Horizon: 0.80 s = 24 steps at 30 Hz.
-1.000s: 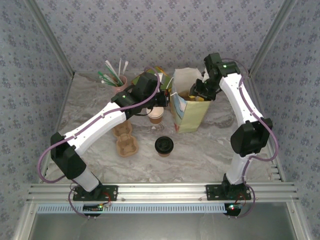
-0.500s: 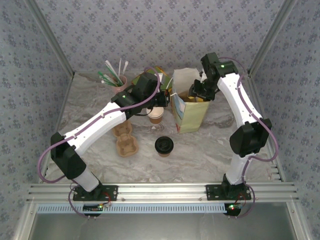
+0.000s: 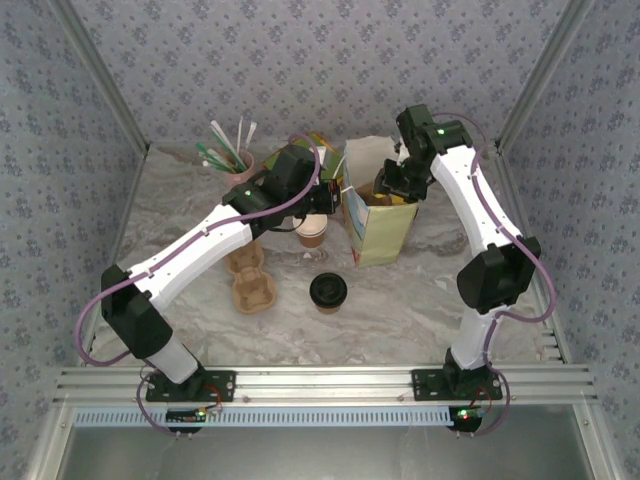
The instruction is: Pack the takeout coffee
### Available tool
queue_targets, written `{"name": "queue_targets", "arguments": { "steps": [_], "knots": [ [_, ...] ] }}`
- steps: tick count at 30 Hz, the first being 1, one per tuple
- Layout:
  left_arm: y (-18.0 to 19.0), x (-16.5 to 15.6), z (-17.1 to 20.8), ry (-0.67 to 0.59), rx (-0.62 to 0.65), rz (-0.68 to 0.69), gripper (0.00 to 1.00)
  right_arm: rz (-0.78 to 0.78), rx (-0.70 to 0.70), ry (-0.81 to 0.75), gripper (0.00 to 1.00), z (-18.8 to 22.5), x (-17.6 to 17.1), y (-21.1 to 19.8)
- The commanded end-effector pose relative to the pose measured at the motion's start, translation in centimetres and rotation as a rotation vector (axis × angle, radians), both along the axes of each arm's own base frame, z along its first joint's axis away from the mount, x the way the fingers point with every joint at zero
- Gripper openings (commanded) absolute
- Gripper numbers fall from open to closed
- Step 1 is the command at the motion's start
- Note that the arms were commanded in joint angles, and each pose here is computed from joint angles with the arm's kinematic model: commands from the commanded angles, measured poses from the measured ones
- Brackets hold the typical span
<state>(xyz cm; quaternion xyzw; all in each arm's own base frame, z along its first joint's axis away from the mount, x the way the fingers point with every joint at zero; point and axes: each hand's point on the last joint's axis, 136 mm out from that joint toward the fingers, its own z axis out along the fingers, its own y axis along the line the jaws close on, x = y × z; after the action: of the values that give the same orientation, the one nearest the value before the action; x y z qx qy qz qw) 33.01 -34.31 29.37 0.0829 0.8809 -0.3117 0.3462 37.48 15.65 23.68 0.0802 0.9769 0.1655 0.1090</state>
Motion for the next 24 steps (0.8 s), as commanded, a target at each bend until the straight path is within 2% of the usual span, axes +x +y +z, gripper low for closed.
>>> {"name": "queue_targets", "arguments": {
  "steps": [1, 24],
  "knots": [
    [-0.30, -0.55, 1.41, -0.014, -0.021, -0.022, 0.00, 0.013, -0.024, -0.001, 0.42, 0.35, -0.16, -0.28],
    [-0.82, -0.59, 1.08, -0.006, -0.010, -0.046, 0.00, 0.029, -0.080, -0.037, 0.42, 0.77, 0.03, -0.34]
  ]
}}
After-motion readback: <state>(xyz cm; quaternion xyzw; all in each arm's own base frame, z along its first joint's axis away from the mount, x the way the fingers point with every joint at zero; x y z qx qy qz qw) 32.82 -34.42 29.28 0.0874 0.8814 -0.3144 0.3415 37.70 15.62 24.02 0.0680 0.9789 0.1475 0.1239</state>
